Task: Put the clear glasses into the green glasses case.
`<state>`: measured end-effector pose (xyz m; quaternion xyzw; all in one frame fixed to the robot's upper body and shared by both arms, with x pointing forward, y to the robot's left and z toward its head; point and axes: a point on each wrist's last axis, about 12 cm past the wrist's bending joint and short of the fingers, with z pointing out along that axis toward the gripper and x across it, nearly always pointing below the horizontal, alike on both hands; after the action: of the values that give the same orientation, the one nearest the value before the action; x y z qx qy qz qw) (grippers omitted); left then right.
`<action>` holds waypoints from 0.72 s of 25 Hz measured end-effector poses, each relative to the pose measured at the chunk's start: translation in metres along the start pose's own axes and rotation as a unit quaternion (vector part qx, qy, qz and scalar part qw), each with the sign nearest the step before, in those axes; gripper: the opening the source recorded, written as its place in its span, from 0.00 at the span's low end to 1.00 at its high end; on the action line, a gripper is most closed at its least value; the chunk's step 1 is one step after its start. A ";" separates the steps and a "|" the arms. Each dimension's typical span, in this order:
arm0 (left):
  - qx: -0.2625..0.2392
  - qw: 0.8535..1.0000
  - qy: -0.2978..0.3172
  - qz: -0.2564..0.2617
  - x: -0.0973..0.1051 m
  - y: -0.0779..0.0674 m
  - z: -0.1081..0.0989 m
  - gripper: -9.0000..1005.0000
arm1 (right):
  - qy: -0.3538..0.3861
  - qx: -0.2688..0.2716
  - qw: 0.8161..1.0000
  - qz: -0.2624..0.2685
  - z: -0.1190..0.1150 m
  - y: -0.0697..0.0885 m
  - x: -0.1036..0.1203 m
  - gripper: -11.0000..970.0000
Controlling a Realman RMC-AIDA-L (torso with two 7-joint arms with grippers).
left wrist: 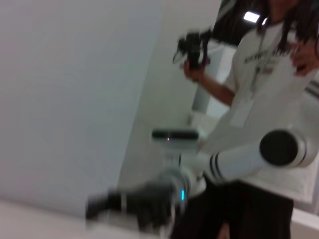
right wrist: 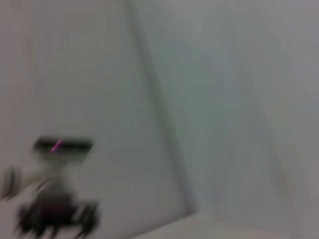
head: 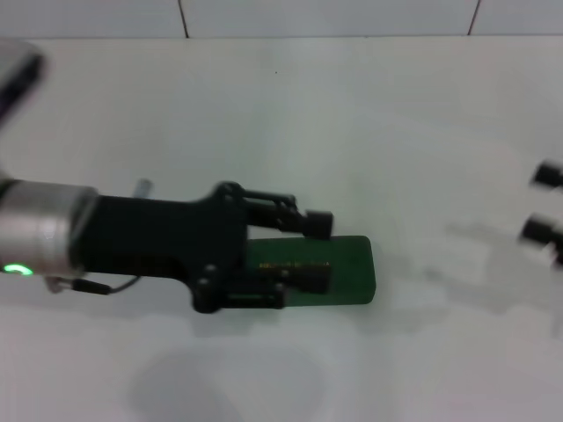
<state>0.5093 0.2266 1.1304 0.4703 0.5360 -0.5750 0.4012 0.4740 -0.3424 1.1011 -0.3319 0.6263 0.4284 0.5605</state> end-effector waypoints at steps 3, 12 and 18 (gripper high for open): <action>-0.023 1.000 -0.009 0.005 -0.002 -0.009 -0.015 0.45 | 0.018 -0.044 0.999 0.000 0.020 0.005 0.003 0.82; -0.066 0.998 0.000 0.007 0.014 -0.024 -0.047 0.78 | 0.006 -0.140 0.990 0.008 0.067 0.006 -0.004 0.82; -0.072 0.997 -0.002 0.008 0.017 -0.027 -0.049 0.87 | 0.017 -0.169 0.985 0.011 0.082 0.005 -0.009 0.82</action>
<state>0.4847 0.2787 1.1212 0.4432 0.5714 -0.5329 0.4394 0.5052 -0.2663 1.1101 -0.4220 0.5576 0.5286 0.4811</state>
